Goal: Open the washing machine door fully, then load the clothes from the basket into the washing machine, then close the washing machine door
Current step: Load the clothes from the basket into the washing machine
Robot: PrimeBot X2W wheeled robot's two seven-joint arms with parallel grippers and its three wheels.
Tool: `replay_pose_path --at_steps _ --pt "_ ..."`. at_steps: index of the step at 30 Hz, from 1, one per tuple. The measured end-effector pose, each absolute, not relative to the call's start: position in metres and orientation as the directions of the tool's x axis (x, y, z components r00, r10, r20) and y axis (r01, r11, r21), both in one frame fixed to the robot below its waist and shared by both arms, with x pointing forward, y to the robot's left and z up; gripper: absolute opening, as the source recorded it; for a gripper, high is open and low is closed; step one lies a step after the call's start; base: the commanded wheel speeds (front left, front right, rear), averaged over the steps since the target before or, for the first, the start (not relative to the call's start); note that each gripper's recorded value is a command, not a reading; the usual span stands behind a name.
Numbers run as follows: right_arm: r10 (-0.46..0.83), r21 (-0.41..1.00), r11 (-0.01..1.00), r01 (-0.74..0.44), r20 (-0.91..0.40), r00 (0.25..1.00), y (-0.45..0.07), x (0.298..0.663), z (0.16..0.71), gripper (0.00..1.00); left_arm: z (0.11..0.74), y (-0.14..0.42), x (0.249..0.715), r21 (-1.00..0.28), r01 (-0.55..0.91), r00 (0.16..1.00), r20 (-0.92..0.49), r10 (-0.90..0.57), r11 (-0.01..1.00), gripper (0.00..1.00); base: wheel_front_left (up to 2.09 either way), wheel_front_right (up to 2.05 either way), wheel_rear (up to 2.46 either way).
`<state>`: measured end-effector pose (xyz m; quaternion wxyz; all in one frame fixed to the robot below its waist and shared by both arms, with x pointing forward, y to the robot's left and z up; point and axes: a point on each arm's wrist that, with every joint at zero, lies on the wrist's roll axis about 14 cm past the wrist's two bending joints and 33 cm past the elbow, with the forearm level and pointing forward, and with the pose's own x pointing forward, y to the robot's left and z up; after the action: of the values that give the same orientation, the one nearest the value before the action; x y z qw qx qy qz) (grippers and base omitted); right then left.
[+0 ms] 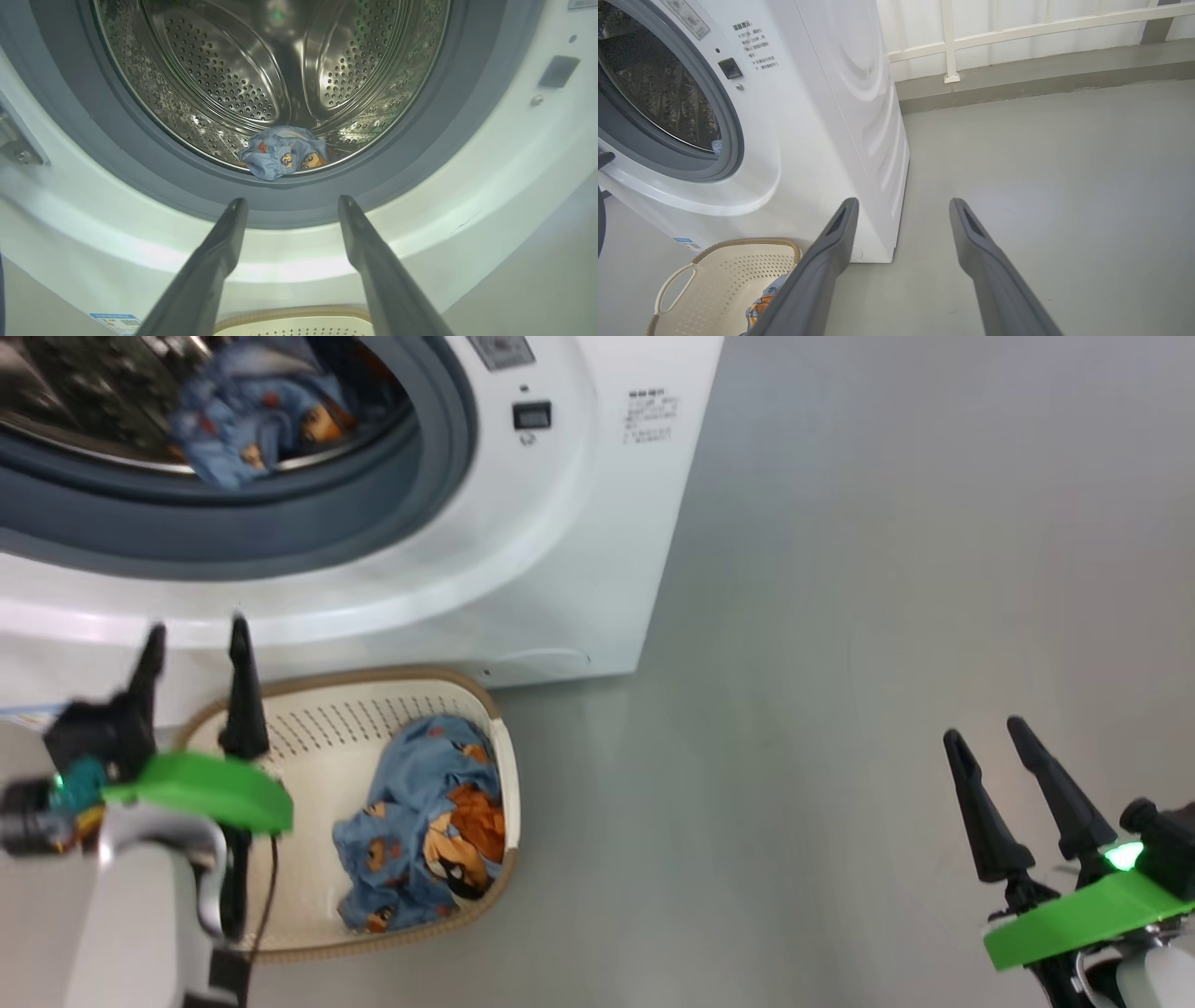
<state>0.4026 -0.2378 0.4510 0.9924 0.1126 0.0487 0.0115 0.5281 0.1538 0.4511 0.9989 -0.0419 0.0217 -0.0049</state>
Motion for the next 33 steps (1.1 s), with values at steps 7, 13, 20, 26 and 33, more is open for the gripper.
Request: replay_pose_path --at_steps 7,13,20,26,33 --pt "0.042 0.221 0.975 -0.025 -0.074 0.996 -0.237 0.383 0.463 1.00 0.454 0.164 0.476 -0.081 0.006 0.998 -0.057 -0.011 0.997 1.00 0.00 0.00 0.00" --pt "0.033 0.214 0.977 -0.021 -0.056 0.998 -0.241 0.367 0.471 1.00 0.460 0.172 0.443 -0.091 -0.007 0.999 -0.052 0.003 0.996 1.00 0.00 0.00 0.00" --pt "0.028 0.212 0.977 -0.015 -0.061 0.998 -0.242 0.343 0.472 1.00 0.464 0.182 0.405 -0.096 -0.036 0.998 -0.048 0.032 0.995 1.00 0.00 0.00 0.00" --pt "0.023 0.213 0.977 -0.012 -0.046 0.999 -0.243 0.332 0.476 1.00 0.468 0.191 0.380 -0.084 -0.059 0.998 -0.037 0.056 0.995 1.00 0.00 0.00 0.00" --pt "0.013 0.211 0.977 -0.004 -0.038 0.999 -0.247 0.328 0.479 1.00 0.470 0.195 0.366 -0.075 -0.071 0.997 -0.034 0.069 0.995 1.00 0.00 0.00 0.00"
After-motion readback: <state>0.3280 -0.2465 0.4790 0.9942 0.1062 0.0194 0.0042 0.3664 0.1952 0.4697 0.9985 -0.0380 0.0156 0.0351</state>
